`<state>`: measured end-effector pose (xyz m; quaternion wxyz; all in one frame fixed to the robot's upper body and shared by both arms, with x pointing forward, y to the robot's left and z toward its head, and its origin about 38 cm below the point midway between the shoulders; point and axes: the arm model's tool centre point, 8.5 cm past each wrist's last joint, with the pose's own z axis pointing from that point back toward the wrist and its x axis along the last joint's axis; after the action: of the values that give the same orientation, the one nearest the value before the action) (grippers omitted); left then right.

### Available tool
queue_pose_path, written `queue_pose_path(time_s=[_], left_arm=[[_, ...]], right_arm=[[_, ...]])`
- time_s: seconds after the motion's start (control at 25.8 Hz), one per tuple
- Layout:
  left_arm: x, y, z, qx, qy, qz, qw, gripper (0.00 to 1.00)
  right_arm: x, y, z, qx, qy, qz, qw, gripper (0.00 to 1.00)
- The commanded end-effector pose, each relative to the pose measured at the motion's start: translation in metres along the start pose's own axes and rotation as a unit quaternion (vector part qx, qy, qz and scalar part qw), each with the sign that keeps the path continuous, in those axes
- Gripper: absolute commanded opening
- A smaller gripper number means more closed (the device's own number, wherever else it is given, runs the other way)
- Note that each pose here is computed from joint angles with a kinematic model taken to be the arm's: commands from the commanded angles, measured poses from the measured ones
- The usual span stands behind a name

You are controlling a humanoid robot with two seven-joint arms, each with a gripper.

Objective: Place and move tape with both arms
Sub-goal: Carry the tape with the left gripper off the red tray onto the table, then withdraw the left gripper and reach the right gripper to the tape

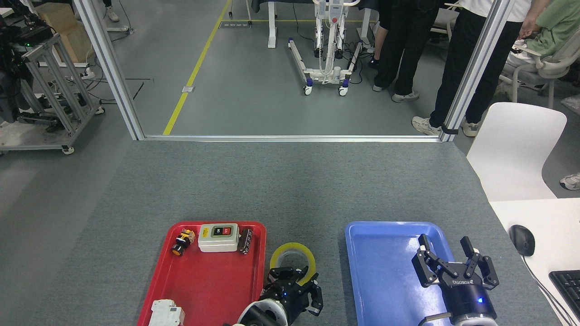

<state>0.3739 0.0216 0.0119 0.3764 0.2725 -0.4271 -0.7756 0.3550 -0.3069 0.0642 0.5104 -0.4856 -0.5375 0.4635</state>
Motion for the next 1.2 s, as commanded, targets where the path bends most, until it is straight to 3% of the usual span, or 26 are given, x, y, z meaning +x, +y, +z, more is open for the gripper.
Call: queue_pose_path(time_s=[0.0,0.31,0.35,0.5,0.74,0.89,1.05,1.16], left_arm=[[0.012,-0.004,0.002,-0.003,-0.011,-0.006,1.0,0.0],[0.03,-0.005,0.002,-0.004,-0.022,-0.007,1.0,0.0],[0.028,-0.004,0.002,-0.004,-0.014,-0.004,1.0,0.14],[0.019,0.004,0.002,0.021,0.022,0.012,0.999,0.97],[0.004,0.057,0.028,0.141,0.038,0.034,0.989,0.98],[-0.036,0.071,0.053,0.184,0.076,0.095,0.975,0.98],[-0.094,0.06,0.07,0.193,0.14,0.153,0.959,0.99],[-0.138,0.047,0.084,0.198,0.184,0.205,0.941,0.99]], right_arm=[[0.0,0.001,0.0,0.001,0.0,0.0,1.0,0.99],[0.001,0.009,0.002,0.012,-0.005,-0.001,1.0,0.99],[0.002,0.009,0.002,0.012,-0.006,-0.002,1.0,0.99],[0.005,0.009,0.002,0.01,-0.014,-0.005,1.0,0.99],[0.009,0.01,0.001,0.011,-0.016,-0.004,1.0,0.99],[0.011,0.013,0.002,0.015,-0.017,-0.002,1.0,0.99],[0.017,0.015,0.002,0.02,-0.027,0.006,0.999,0.99],[0.039,0.029,0.002,0.041,-0.06,0.019,0.997,0.99]])
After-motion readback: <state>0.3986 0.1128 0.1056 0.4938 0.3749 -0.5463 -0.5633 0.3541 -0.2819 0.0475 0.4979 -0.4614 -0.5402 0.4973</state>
